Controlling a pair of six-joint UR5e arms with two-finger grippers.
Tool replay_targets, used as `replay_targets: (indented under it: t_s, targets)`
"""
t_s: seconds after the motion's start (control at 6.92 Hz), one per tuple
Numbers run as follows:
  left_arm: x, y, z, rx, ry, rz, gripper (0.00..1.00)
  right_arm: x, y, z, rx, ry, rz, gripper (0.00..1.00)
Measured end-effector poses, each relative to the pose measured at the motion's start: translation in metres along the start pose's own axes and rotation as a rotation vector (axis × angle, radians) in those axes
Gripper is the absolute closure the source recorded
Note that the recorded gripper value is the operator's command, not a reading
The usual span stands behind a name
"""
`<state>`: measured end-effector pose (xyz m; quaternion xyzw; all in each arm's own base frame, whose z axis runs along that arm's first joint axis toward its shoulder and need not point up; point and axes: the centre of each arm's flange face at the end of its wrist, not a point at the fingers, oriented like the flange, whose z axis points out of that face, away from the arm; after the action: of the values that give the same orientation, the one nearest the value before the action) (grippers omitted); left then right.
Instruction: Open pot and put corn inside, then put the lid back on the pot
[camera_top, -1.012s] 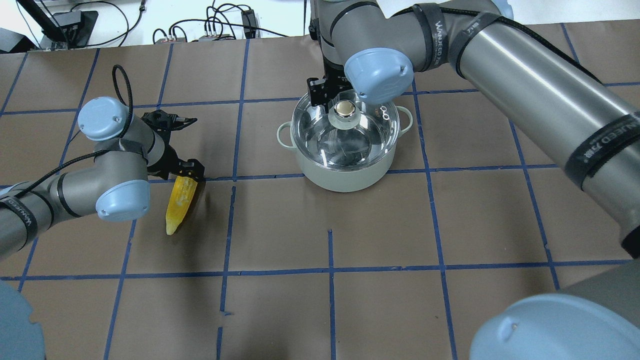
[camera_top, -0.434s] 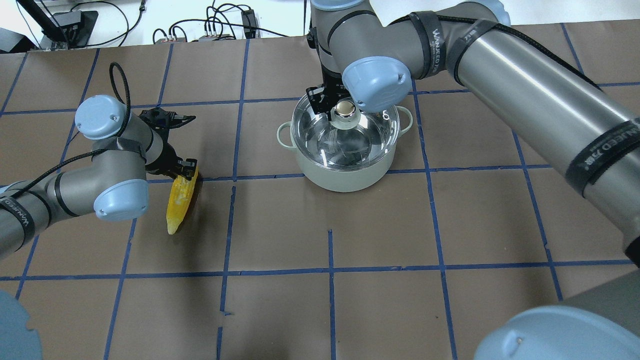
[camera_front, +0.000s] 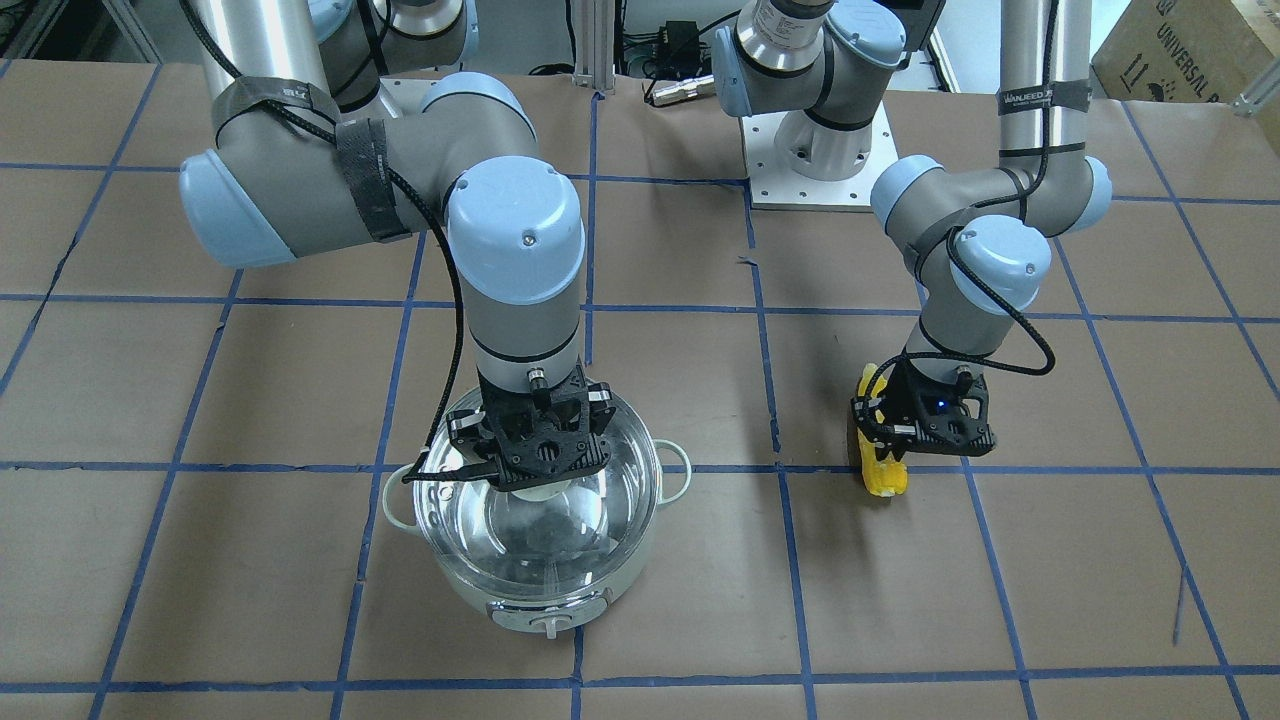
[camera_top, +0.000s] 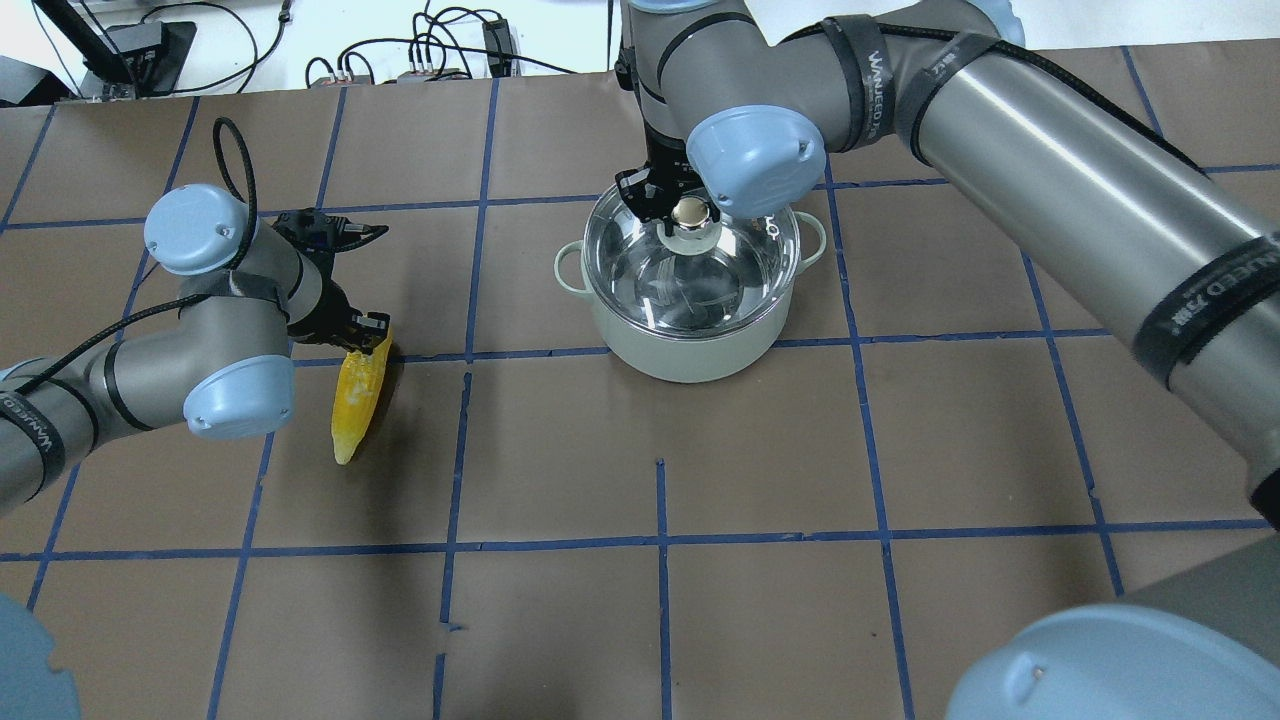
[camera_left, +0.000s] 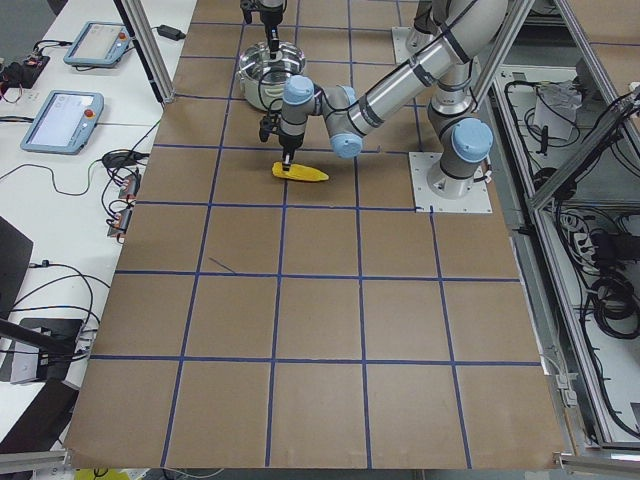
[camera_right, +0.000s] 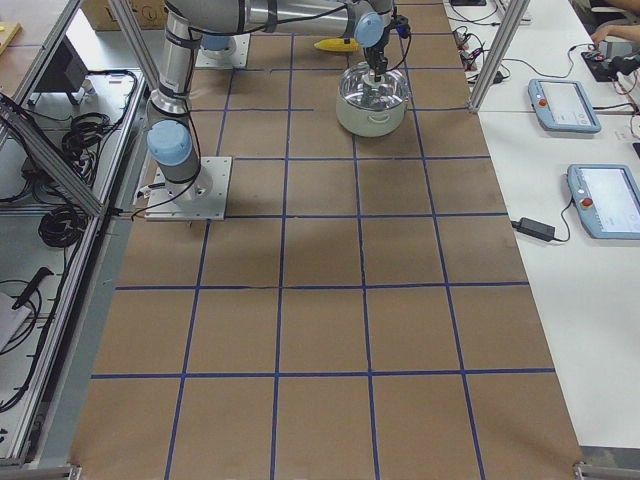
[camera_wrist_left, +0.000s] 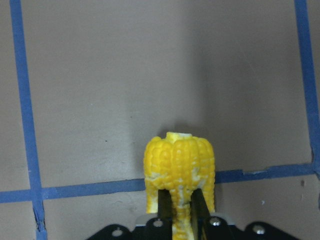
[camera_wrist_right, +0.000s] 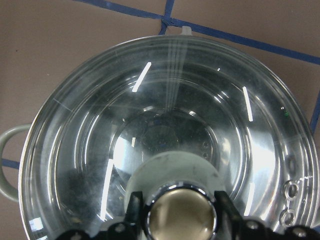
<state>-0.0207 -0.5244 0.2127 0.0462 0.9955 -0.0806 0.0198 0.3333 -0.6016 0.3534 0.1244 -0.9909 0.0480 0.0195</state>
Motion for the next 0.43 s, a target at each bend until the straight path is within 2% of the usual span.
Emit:
replay_targets:
  t_s: [0.14,0.43]
  targets:
    - [0.000,0.000,-0.002,0.001,-0.005,-0.001,0.82,0.005,-0.005,-0.008,0.006,-0.002,0.003,0.72]
    - [0.000,0.001,-0.006,0.006,-0.013,-0.003,0.82,0.029,-0.020,-0.043,0.002,-0.001,0.011,0.70]
